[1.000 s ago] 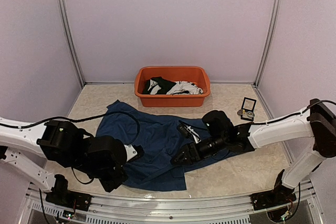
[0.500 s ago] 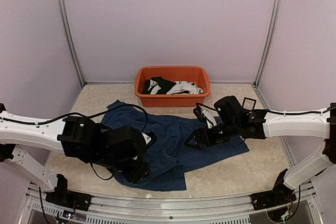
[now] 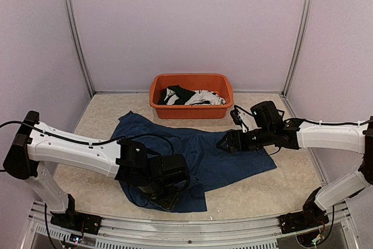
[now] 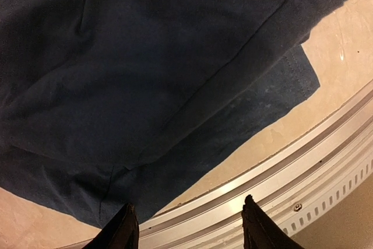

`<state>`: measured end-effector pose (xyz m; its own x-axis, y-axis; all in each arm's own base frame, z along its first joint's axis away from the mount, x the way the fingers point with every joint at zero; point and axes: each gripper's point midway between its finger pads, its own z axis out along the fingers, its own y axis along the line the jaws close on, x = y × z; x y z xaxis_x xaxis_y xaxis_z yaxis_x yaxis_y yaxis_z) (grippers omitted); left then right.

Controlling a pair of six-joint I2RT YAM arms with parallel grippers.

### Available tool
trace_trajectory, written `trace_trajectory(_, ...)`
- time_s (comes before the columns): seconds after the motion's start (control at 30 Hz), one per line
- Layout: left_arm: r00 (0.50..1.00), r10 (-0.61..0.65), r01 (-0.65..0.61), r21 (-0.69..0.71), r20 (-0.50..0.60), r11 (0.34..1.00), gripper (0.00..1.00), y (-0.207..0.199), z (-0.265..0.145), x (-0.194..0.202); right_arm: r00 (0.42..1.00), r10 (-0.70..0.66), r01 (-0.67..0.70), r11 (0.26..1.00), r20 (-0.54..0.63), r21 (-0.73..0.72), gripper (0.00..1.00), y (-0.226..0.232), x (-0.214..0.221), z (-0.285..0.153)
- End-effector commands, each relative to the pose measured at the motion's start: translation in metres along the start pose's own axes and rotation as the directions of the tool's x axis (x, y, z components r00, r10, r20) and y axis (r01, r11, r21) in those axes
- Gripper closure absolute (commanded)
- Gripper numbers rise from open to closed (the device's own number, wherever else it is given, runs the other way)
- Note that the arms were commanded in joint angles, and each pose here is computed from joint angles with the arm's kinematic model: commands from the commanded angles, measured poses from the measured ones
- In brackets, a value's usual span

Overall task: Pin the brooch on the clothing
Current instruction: Flatten out the crumpled clothing at the center of the board.

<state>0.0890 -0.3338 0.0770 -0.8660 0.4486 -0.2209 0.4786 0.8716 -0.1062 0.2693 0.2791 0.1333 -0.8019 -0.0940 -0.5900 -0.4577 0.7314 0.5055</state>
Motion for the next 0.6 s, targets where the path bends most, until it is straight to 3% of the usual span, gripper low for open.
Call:
trace_trajectory(0.0,0.995,-0.042,0.039,-0.027,-0.096,0.999,0.44,0.002,0.024,0.014,1.000,0.005,-0.005,1.000,-0.012,-0.029,0.16,-0.007,0.004,0.015)
trace_trajectory(0.43,0.982,-0.092,0.079,-0.085,-0.167,0.993,0.53,0.023,0.048,0.031,0.999,0.000,-0.002,0.999,-0.046,-0.046,0.15,-0.011,0.011,0.033)
trace_trajectory(0.57,0.984,-0.091,0.073,-0.122,-0.151,0.990,0.42,0.026,0.051,0.026,0.998,-0.003,0.000,0.998,-0.056,-0.059,0.15,-0.011,0.013,0.036)
